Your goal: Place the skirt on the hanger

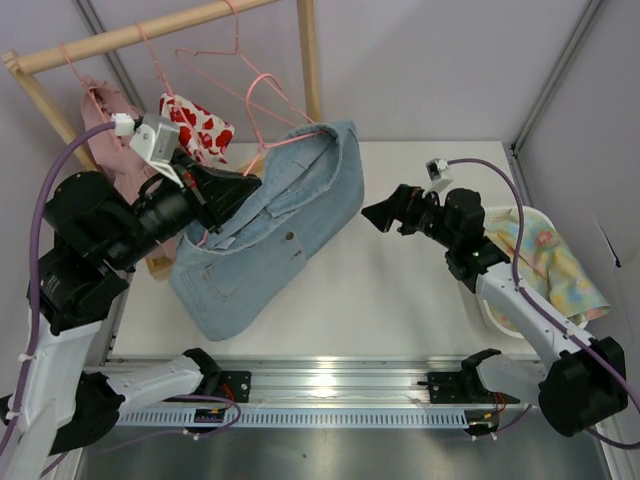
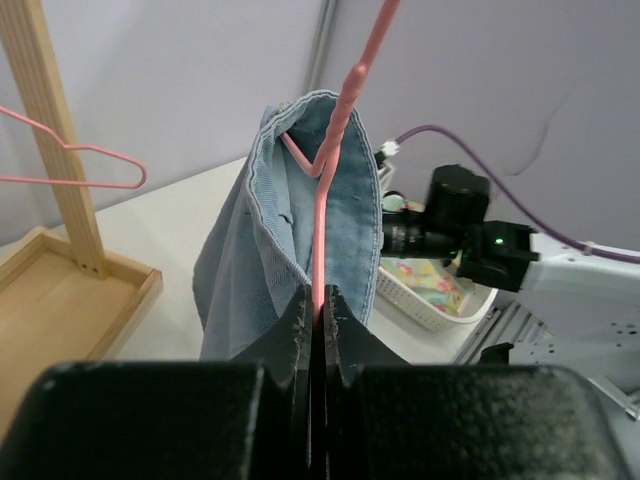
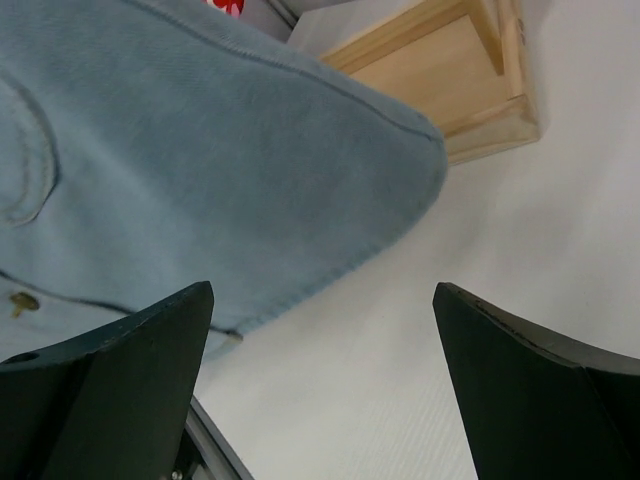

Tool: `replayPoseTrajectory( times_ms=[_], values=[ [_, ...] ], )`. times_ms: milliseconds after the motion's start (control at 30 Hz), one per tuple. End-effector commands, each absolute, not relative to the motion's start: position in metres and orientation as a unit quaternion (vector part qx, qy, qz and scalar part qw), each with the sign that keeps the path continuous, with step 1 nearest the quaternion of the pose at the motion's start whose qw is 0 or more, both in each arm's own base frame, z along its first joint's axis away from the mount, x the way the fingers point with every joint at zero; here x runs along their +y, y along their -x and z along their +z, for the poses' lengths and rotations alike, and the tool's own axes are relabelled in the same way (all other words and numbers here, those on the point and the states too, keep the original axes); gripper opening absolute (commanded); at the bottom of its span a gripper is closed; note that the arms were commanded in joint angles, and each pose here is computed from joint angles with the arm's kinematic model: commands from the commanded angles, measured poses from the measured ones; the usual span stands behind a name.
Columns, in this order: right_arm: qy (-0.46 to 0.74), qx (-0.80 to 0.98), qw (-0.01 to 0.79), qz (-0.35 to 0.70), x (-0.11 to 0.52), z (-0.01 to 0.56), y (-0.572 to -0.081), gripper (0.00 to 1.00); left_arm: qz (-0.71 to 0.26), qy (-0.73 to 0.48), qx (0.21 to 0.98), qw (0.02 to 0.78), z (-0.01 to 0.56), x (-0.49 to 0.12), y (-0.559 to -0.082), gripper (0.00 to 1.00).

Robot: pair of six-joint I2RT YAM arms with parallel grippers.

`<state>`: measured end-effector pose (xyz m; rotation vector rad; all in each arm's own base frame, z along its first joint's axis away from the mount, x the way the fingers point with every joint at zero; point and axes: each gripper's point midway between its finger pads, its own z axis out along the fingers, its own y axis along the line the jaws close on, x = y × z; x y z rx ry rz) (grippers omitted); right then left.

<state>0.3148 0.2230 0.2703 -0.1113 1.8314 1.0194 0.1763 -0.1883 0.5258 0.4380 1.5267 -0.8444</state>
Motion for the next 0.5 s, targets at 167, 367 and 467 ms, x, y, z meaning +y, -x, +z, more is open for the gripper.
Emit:
replayPoseTrajectory(
  times_ms=[167,367,467],
  values=[
    [0.078,0.686,0.537,0.485,0.246,0.3,-0.328,0.99,-0.439,-0.183,0.579,0.662,0.582,-0.184,-0.147,0.0],
    [0.074,0.666,0.545,0.504,0.255,0.302,-0.336,0.99,-0.452,-0.189,0.577,0.654,0.582,-0.19,-0.146,0.0],
    [0.085,0.652,0.554,0.511,0.261,0.308,-0.335,0.95,-0.452,-0.186,0.577,0.654,0.581,-0.189,-0.146,0.0]
  ],
)
